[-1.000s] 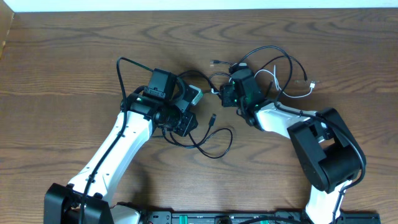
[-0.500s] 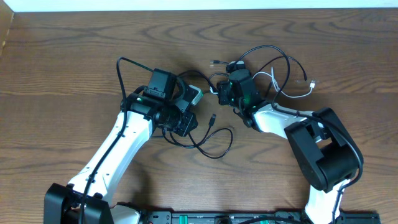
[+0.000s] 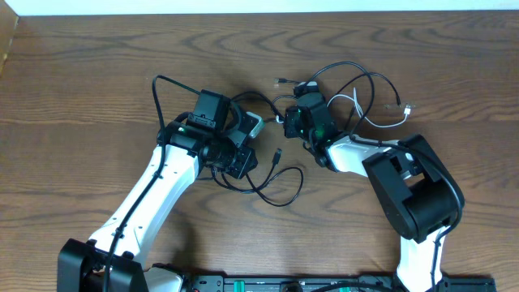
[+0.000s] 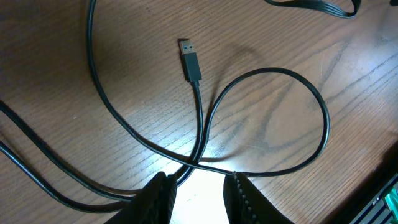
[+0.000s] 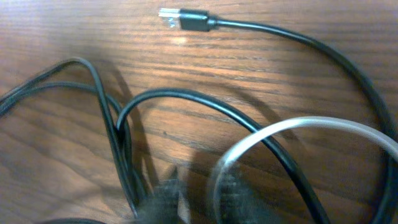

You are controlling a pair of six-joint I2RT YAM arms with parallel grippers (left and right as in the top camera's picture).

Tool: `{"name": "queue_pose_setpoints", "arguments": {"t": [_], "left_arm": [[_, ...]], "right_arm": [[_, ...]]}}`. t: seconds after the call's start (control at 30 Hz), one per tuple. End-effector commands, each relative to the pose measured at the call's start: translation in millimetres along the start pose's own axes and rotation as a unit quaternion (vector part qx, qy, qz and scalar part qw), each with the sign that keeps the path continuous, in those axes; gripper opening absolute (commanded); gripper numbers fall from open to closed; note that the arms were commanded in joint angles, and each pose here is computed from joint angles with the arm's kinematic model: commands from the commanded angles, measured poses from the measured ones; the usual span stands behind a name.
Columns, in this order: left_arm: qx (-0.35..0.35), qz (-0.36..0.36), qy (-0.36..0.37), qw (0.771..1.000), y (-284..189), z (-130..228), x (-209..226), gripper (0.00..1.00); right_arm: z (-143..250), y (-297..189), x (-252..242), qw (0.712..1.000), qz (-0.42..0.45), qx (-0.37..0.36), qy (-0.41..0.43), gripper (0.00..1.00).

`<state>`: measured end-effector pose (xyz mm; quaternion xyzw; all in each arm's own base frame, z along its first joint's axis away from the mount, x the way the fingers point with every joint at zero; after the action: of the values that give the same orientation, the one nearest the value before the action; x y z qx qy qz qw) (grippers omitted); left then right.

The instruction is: Untangle cables

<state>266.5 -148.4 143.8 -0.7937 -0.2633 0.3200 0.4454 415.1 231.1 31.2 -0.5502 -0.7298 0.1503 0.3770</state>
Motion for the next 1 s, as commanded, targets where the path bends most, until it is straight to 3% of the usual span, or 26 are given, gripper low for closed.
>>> {"name": "queue_pose_setpoints", "arguments": {"t": [0.0, 0.4, 0.6, 0.97], "left_arm": [[0.001, -0.004, 0.004, 1.0, -1.0, 0.9, 0.0, 0.31], [0.007, -0.002, 0.001, 1.0, -1.0, 3.5, -0.8, 0.31], [0.007, -0.002, 0.001, 1.0, -1.0, 3.5, -0.8, 0.31], [0.007, -0.002, 0.001, 1.0, -1.0, 3.3, -0.7, 0.31]], "right_arm": [[10.1, 6.4, -4.2, 1.0, 0.006, 0.008, 0.006, 0.01], [-4.4, -8.2, 32.9, 0.994, -0.097, 0.017, 0.053, 0.01], [-59.3, -59.7, 68.1, 0.986, -0.154, -0.048, 0.028, 0.01], [-106.4, -128.2, 90.3, 0.978, -0.176, -0.114, -0.003, 0.01]]}}
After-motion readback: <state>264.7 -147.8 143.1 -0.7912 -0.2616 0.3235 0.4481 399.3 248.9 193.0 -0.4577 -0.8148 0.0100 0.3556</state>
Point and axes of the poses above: each gripper's point midway between its finger pads, its own y axis out along the fingers, its own x axis along the line the jaws close on, z = x × y, the point moved 4 cm from there along -y, back along the fingers, and after that the axes turned 8 degrees about y, right-handed, at the moved point
